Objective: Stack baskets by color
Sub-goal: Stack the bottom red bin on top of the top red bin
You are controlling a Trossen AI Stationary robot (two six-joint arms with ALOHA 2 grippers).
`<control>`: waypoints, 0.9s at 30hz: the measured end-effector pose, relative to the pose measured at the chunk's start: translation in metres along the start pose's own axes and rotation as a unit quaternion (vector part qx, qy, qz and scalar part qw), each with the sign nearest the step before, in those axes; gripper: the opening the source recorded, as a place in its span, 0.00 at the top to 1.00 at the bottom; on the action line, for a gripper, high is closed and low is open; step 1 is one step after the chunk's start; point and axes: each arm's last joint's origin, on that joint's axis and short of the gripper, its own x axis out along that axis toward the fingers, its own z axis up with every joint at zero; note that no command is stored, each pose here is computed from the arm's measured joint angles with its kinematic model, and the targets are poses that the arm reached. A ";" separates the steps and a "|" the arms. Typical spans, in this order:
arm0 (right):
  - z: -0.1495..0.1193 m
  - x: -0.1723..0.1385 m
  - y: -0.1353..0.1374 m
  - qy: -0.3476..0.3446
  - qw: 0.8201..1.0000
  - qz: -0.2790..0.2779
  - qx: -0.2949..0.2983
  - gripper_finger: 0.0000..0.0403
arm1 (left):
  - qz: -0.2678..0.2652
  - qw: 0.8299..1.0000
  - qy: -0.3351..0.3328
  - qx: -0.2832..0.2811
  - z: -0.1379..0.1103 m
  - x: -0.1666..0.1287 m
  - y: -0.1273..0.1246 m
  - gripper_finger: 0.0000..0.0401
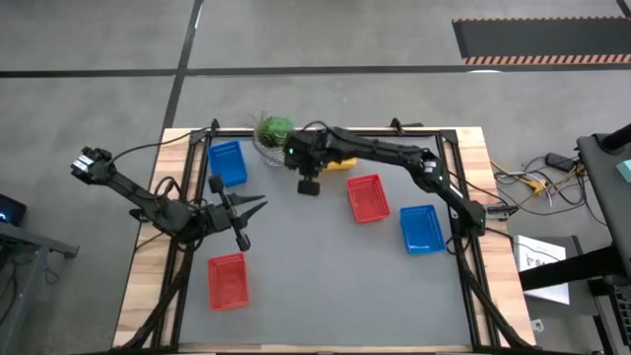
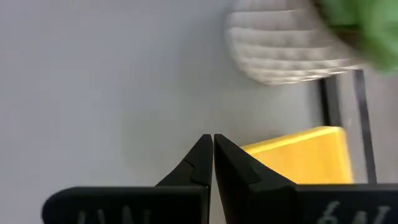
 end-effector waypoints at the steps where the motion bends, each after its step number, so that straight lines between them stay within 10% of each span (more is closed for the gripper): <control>1: 0.000 -0.003 0.009 0.002 1.000 0.005 -0.007 0.98 | -0.001 1.000 0.001 -0.007 0.000 0.000 -0.001 0.89; 14: -0.037 -0.018 0.121 -0.105 0.989 0.044 -0.098 0.98 | -0.015 0.997 0.032 -0.067 -0.013 0.012 -0.027 0.89; 27: -0.123 -0.005 0.150 -0.350 0.912 0.076 -0.199 0.98 | -0.018 0.980 0.076 -0.186 -0.033 0.027 -0.060 0.89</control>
